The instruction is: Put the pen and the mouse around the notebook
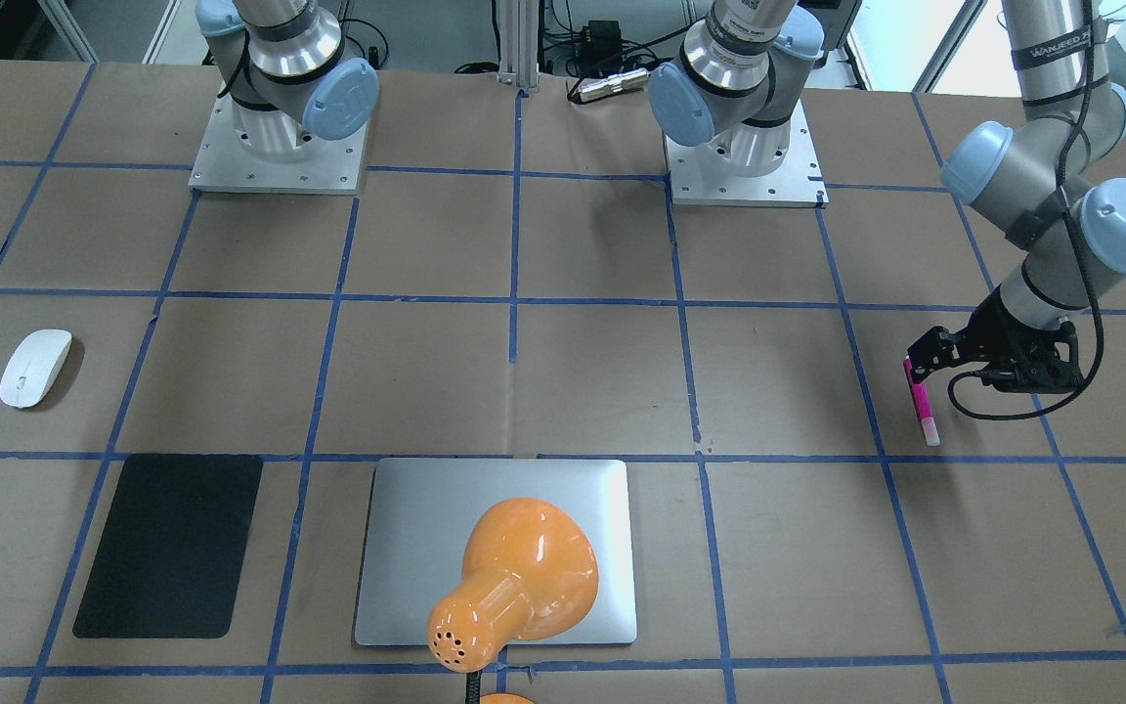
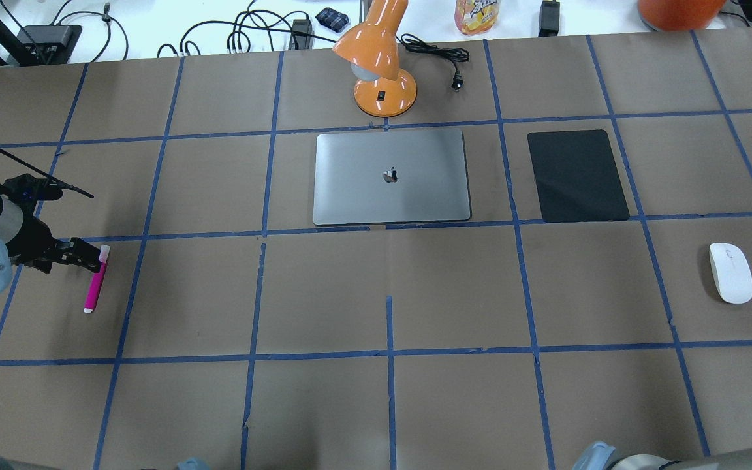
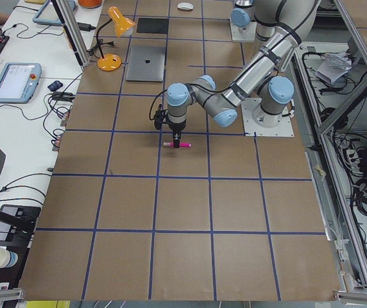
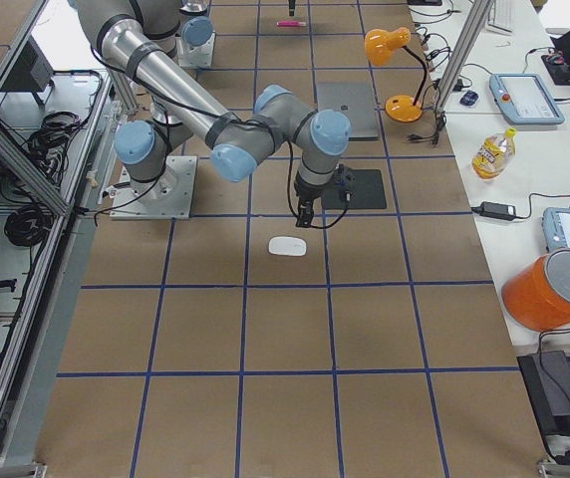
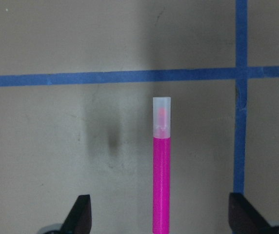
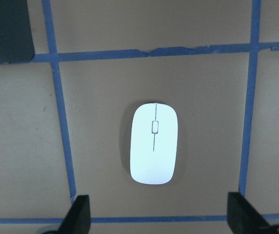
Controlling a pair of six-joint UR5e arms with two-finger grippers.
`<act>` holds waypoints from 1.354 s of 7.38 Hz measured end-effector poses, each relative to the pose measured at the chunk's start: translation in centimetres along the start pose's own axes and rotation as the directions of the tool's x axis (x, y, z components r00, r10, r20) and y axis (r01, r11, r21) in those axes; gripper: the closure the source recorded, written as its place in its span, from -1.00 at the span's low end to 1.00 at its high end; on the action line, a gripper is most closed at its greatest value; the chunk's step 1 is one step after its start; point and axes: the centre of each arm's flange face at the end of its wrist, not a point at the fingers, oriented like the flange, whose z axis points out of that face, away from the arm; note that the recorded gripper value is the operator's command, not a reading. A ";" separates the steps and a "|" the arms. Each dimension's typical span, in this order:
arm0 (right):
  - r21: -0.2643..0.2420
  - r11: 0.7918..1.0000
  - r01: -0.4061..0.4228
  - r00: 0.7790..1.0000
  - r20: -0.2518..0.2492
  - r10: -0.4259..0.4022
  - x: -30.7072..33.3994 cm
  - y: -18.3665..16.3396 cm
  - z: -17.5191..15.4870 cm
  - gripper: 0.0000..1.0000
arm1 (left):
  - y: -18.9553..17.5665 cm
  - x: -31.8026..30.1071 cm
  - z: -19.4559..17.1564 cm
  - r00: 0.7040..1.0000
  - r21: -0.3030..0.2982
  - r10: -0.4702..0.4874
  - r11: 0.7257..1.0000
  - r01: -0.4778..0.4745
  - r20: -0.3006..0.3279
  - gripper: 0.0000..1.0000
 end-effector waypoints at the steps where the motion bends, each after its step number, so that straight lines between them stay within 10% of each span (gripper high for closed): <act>1: 0.001 1.000 -0.009 1.000 0.004 0.009 0.5 0.4 2.5 -1.00 | 0.0 -0.1 0.2 1.000 0.000 0.000 1.000 0.000 0.003 -1.00; 8: 0.033 0.999 -0.032 0.999 -0.012 0.032 1.1 0.3 13.6 -0.98 | -0.9 -0.1 3.5 1.000 -0.020 0.003 1.000 -0.003 -0.012 -0.91; 10: 0.034 0.999 -0.030 0.999 -0.016 0.031 1.3 0.2 14.2 0.11 | -1.4 0.7 4.1 1.000 -0.022 0.025 0.999 -0.025 -0.011 -0.57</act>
